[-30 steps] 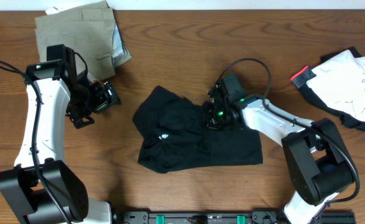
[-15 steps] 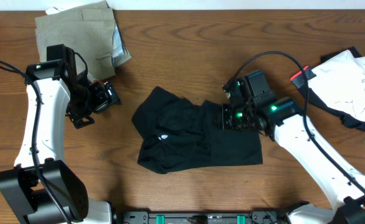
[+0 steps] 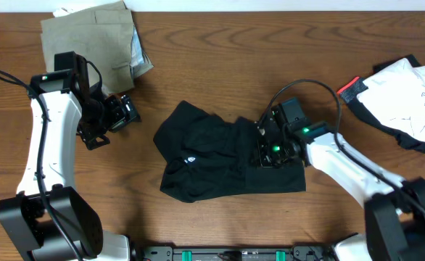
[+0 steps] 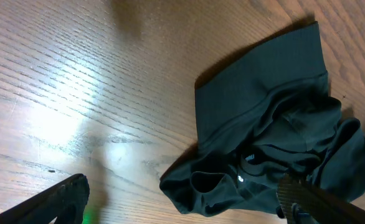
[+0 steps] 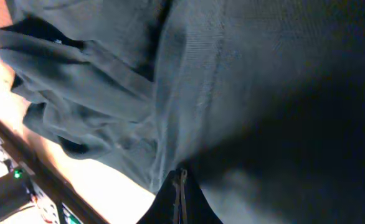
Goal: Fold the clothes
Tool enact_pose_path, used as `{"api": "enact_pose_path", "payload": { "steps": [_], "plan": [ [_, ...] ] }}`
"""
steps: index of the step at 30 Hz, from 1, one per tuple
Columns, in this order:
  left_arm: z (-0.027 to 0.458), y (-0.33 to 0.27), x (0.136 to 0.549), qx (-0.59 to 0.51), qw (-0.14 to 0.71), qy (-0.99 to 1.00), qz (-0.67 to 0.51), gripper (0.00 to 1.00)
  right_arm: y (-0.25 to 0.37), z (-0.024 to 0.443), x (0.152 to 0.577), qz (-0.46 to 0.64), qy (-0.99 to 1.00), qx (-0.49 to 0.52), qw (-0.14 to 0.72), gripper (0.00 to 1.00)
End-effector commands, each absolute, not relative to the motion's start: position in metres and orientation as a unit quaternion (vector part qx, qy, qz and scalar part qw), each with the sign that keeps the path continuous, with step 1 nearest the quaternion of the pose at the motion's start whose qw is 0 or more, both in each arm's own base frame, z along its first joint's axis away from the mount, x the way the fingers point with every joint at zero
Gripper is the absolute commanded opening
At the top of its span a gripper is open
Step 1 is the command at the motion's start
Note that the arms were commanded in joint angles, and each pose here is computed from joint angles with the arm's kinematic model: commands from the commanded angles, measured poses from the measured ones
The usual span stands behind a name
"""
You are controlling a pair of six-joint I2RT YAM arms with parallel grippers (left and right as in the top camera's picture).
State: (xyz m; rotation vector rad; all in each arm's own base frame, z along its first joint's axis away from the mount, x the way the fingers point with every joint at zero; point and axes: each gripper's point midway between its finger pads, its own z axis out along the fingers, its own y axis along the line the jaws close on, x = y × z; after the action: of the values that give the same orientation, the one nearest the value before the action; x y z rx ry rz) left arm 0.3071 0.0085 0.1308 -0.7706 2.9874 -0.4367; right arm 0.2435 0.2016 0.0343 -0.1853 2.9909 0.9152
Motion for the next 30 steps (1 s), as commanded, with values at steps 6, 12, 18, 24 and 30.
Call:
{"api": "enact_pose_path", "payload": {
  "steps": [6,12,18,24,30],
  "plan": [
    [0.131,0.010,0.305,-0.251,0.010,0.958,-0.137,0.98,0.213,0.011,0.235,0.407,0.907,-0.097,-0.051,0.01],
    [0.131,0.010,0.305,-0.251,0.010,0.958,-0.137,0.98,0.215,0.006,0.235,0.446,0.888,-0.096,-0.063,0.01],
    [0.131,0.010,0.305,-0.251,0.010,0.958,-0.137,0.98,0.209,0.023,0.244,0.470,0.878,-0.081,-0.049,0.01],
    [0.131,0.010,0.305,-0.251,0.010,0.958,-0.137,0.98,0.196,0.069,0.255,0.483,0.872,-0.079,0.006,0.01],
    [0.131,0.010,0.305,-0.251,0.010,0.958,-0.137,0.98,0.178,0.100,0.257,0.480,0.869,-0.101,0.065,0.02]
  ]
}}
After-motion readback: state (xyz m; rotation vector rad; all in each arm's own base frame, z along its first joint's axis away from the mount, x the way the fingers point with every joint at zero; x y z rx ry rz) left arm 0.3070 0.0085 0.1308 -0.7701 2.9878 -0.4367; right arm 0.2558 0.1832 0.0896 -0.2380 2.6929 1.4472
